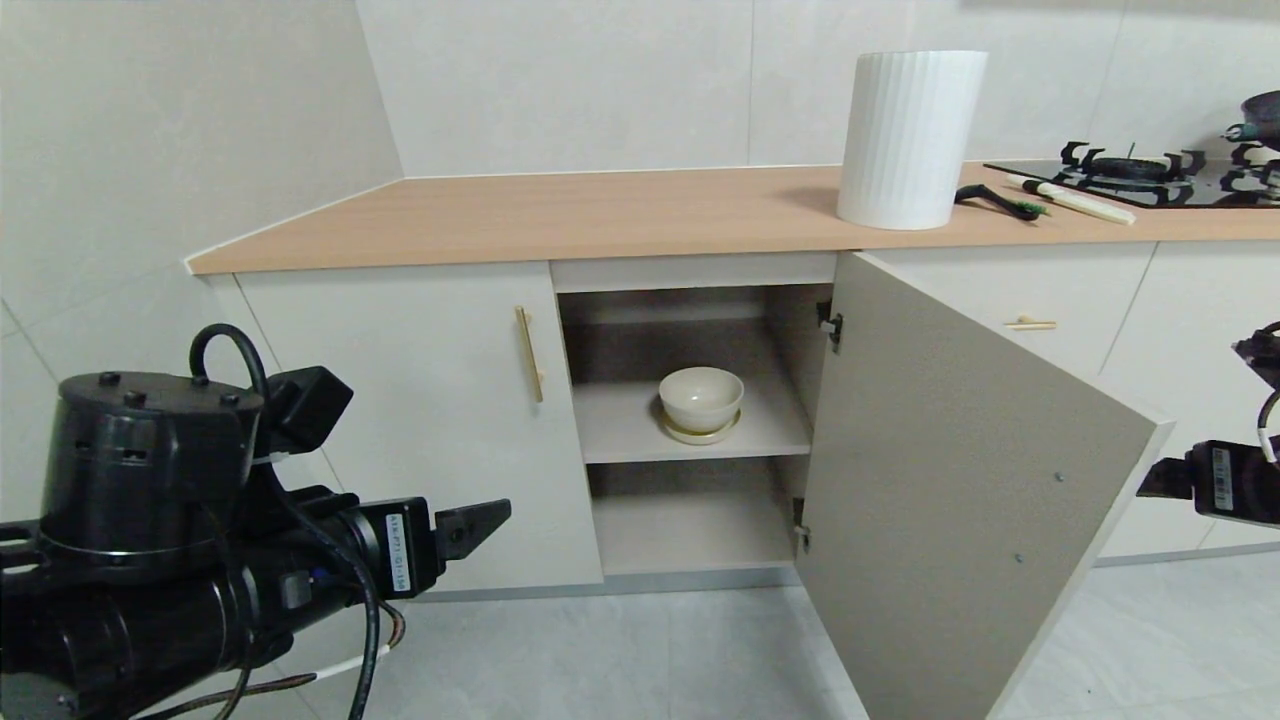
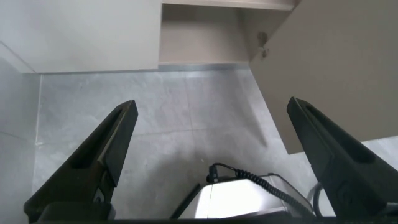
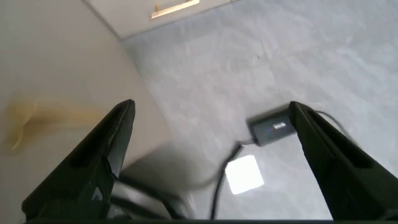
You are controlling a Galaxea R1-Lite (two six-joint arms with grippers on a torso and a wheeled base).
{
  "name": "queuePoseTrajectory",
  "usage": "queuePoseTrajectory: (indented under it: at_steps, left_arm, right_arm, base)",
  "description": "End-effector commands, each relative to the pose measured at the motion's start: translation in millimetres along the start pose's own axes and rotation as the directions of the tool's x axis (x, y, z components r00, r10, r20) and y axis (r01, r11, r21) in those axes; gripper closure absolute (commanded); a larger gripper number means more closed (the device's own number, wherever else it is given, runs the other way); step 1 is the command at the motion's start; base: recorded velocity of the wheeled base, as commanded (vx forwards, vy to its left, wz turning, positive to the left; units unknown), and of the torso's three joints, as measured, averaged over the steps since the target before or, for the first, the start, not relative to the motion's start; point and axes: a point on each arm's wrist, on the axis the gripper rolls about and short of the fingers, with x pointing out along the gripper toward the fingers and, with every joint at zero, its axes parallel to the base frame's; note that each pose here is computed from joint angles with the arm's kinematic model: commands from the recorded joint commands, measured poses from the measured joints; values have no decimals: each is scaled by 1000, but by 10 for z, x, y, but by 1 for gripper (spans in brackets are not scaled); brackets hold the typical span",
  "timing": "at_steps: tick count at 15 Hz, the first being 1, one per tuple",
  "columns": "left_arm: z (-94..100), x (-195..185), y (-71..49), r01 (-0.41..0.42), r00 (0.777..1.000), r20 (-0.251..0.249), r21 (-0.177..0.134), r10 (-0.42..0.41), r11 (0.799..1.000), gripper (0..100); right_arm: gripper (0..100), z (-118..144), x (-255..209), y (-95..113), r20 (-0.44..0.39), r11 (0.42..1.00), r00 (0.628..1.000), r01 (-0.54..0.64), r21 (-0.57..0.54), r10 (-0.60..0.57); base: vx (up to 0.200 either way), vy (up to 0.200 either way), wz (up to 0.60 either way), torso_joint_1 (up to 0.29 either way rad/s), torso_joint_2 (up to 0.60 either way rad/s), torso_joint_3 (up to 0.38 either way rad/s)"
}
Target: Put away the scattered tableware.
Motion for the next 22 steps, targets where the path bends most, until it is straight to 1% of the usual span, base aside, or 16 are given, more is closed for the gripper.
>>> queuePoseTrajectory:
  at_steps: [1,3,5,7,10,12,14,15,16,17,19,22]
  left_arm:
    - [-2,6,1,-2,1000,-1,0,2,1000,0]
    - [0,2,1,-1,1000,0,-1,1,1000,0]
    - [1,2,1,-2,1000,2,-1,2,1000,0]
    - [0,2,1,-3,1000,1,-1,3,1000,0]
    - [6,-10,1,0,1000,6,-2,0,1000,0]
    - [13,-22,1,2,1000,10,-3,-2,1000,0]
    - [32,-29,-2,4,1000,17,-7,-4,1000,0]
    - [32,-29,-2,4,1000,17,-7,-4,1000,0]
    - [38,-29,-4,3,1000,21,-8,-3,1000,0]
    - [39,-33,-4,4,1000,22,-8,-4,1000,0]
    - [63,-58,0,3,999,37,-14,-3,1000,0]
    - [65,-66,0,6,999,39,-15,-5,1000,0]
  right_arm:
    - [0,-9,207,58,-46,1000,999,3,26,-2]
    - [0,-19,258,108,-59,1000,998,-10,25,11]
    - [0,-40,254,187,-69,998,996,-51,35,53]
    - [0,-83,217,324,-83,993,990,-114,37,117]
    - [0,-136,184,468,-97,987,982,-158,34,161]
    - [0,-177,169,569,-112,981,975,-194,7,193]
    - [0,-251,167,809,-156,961,951,-275,-32,267]
    - [0,-263,166,872,-163,955,945,-293,-44,282]
    - [0,-286,203,1048,-173,936,929,-344,-74,328]
    - [0,-293,226,1108,-176,930,924,-358,-84,340]
    - [0,-302,322,1432,-178,902,905,-412,-129,388]
    - [0,-292,494,1794,-199,883,891,-441,-163,408]
  base:
    - [0,0,0,0,0,0]
    - [0,0,0,0,0,0]
    - [0,0,0,0,0,0]
    - [0,0,0,0,0,0]
    - [0,0,0,0,0,0]
    - [0,0,0,0,0,0]
    - [0,0,0,0,0,0]
    - [0,0,0,0,0,0]
    - [0,0,0,0,0,0]
    - [0,0,0,0,0,0]
    - [0,0,0,0,0,0]
    - [0,0,0,0,0,0]
